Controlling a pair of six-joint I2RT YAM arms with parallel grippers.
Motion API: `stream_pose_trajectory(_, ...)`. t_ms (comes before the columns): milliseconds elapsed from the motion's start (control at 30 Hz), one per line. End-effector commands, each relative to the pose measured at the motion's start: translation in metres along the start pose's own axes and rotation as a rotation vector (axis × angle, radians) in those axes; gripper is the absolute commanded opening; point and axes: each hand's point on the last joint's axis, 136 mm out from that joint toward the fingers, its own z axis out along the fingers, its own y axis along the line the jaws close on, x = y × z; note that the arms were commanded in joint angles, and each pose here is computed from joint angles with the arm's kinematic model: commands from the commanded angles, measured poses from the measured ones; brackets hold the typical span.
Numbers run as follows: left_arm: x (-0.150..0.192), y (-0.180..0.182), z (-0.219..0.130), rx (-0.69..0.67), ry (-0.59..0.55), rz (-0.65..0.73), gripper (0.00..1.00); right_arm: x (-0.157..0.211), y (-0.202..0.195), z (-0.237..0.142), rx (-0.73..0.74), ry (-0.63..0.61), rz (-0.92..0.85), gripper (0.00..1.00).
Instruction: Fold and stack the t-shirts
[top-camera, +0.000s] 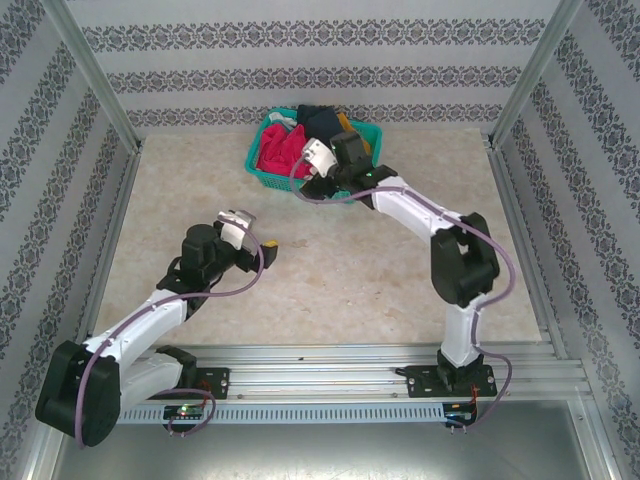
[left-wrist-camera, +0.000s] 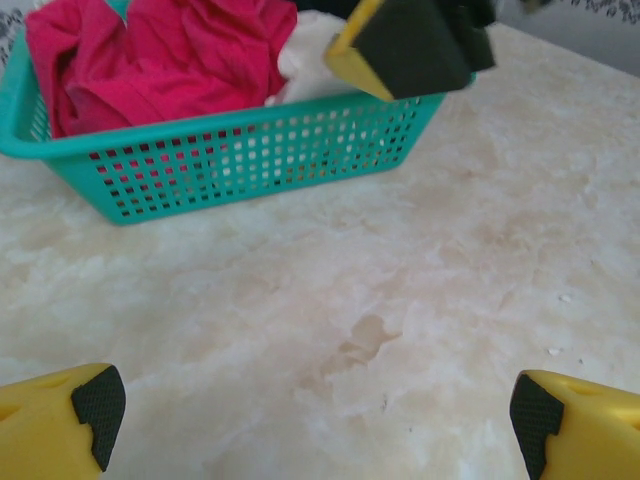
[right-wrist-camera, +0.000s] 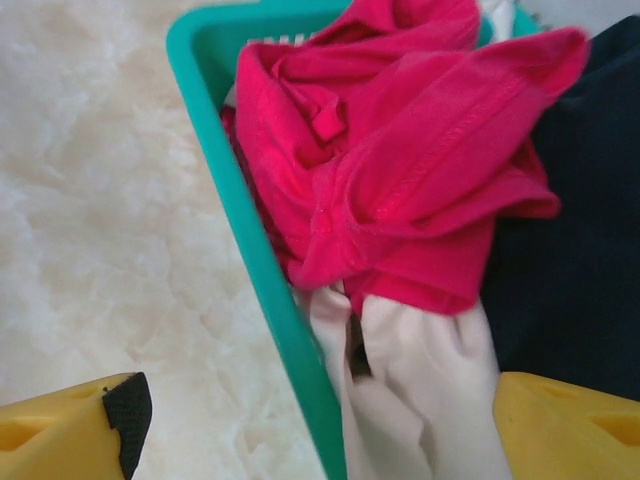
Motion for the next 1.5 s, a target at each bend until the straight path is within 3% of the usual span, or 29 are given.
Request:
stream_pose_trajectory(0, 0.008, 0.0, 0.0, -0.017, 0.025, 0.008, 1.0, 0.013, 0.008, 0.017, -0.072, 0.098, -0.026, 0.87)
stream_pose_trajectory(233, 0.01, 0.001, 0.0, -0.026, 0.038, 0.02, 1.0, 0.019, 0.005, 0.055, -0.107, 0.164, -0.013, 0.79)
stream_pose_trajectory(533, 0.007, 0.001, 0.005, -0.017, 0.012, 0.002, 1.0, 0.035, -0.005, 0.076, -0.099, 0.255, -0.047, 0.59)
stream_pose_trajectory(767, 0.006, 0.001, 0.006, -0.016, 0.022, 0.023, 1.0, 0.05, -0.003, 0.082, -0.12, 0.316, -0.073, 0.57)
stream_pose_trajectory(833, 0.005, 0.001, 0.006, -0.017, 0.019, 0.025, 1.0, 0.054, -0.004, 0.084, -0.119, 0.338, -0.083, 0.51)
stream_pose_trajectory(933, 0.004, 0.002, 0.007, -0.019, 0.01, 0.023, 1.0, 0.055, -0.007, 0.086, -0.108, 0.347, -0.09, 0.34)
stream_pose_trajectory(1133, 0.006, -0.015, 0.009, 0.053, 0.026, 0.096, 1.0, 0.036, -0.028, 0.07, 0.013, 0.31, -0.042, 0.0)
stream_pose_trajectory(1300, 0.006, -0.041, 0.022, 0.131, 0.059, 0.214, 1.0, 0.043, -0.058, 0.039, 0.172, 0.293, 0.122, 0.0)
stream_pose_trajectory(1467, -0.005, -0.065, 0.046, 0.215, 0.032, 0.224, 1.0, 0.083, -0.097, -0.008, 0.359, 0.325, 0.335, 0.0)
